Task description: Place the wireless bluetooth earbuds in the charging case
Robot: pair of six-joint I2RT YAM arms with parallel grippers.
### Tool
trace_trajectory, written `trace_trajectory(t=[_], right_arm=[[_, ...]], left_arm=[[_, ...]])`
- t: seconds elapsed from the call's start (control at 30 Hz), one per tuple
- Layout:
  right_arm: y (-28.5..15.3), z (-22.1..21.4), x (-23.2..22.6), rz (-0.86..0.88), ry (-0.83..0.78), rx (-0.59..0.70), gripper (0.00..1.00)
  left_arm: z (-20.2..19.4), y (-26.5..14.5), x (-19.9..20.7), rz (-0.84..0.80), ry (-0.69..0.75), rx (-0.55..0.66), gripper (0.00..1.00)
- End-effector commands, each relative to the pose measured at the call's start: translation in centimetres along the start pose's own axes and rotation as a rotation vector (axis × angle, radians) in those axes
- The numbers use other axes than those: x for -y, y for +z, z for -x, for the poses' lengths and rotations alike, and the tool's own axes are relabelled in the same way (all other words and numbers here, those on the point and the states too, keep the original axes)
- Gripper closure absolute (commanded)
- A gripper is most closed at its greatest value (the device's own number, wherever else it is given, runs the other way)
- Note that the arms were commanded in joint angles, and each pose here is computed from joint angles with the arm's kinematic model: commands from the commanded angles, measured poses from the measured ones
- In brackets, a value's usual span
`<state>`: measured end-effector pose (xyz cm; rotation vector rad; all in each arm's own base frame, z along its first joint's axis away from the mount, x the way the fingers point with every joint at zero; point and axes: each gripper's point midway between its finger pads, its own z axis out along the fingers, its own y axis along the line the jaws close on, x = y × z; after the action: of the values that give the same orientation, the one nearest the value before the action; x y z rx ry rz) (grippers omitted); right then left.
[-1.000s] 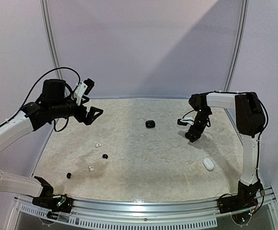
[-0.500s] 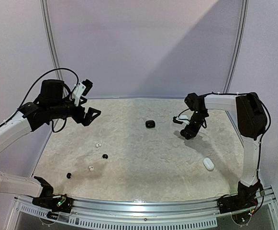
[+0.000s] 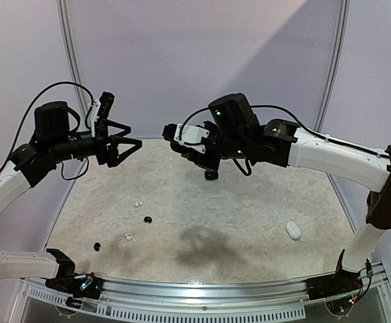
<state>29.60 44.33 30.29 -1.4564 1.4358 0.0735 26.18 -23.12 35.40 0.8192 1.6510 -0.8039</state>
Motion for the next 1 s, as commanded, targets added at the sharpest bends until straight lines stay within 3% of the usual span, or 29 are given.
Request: trace_trajectory(t=[0.0,0.2,0.43,0.53,0.7,0.83,0.97], right_arm=[[-0.1,2.4,-0.4,-0.092,-0.121,-0.006,0.89],[-0.6,6.0,-1.7,-0.108,-0.142,0.054,0.89],[0.0,7.2,-3.0,-0.092,-0.141,0.078,0.88],[-0.2,7.6,-3.5,-0.089,-0.155,0.089,0.89],[-0.5,8.5,-4.0,-0.097,-0.181,0.108,0.89],[-0.5,8.7,-4.0,-0.101,-0.177,0.117,0.89],[-0.4,8.8,-4.0,-0.099,-0.184,0.119,0.89]], left_arm=[[0.5,-0.1,2.7,-0.135,-0.001,0.050,0.10],[-0.8,0.9,3.4,-0.160,-0.058,0.003,0.12],[-1.9,2.2,5.0,-0.203,-0.055,-0.044,0.17],[-2.2,2.6,4.6,-0.183,-0.075,-0.047,0.28],[-2.1,2.9,4.6,-0.188,-0.066,-0.049,0.60],[-2.1,2.9,5.0,-0.210,-0.056,-0.051,0.69],[-1.9,2.7,5.2,-0.213,-0.046,-0.043,0.95]])
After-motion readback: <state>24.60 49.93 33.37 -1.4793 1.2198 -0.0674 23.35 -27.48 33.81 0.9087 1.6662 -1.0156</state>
